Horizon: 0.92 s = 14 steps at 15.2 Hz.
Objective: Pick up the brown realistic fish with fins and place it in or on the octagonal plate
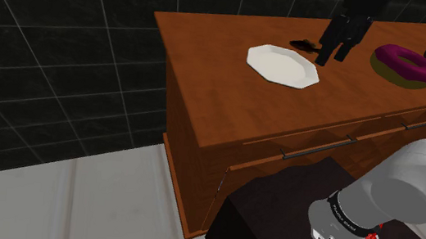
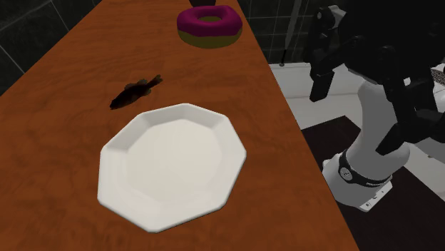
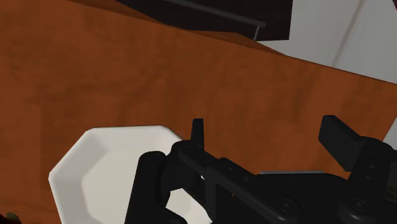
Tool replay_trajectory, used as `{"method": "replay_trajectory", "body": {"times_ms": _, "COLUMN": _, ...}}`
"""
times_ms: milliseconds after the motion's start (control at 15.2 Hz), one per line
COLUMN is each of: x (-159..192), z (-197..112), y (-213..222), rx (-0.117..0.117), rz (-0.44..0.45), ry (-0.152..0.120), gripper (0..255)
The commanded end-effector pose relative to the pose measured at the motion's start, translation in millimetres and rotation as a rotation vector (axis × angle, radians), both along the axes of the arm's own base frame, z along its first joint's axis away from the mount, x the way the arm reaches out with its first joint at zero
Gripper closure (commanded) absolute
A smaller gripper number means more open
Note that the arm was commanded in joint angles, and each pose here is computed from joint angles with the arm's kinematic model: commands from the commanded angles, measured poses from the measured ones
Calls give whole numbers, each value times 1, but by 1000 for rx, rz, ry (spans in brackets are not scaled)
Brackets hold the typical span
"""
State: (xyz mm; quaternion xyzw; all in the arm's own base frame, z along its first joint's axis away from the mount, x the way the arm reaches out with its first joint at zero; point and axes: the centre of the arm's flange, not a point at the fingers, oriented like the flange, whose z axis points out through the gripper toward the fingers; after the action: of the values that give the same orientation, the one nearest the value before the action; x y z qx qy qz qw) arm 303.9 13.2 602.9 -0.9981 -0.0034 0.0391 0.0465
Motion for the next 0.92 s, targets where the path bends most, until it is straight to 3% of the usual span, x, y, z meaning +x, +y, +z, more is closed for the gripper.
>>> {"method": "replay_trajectory", "body": {"times_ms": 0, "x": 0, "z": 0, "y": 0, "rx": 0, "rz": 0, "ry": 0, "gripper": 0}}
{"method": "replay_trajectory", "body": {"times_ms": 858, "x": 76, "z": -43, "y": -147, "rx": 3, "rz": 112, "ry": -11, "gripper": 0}}
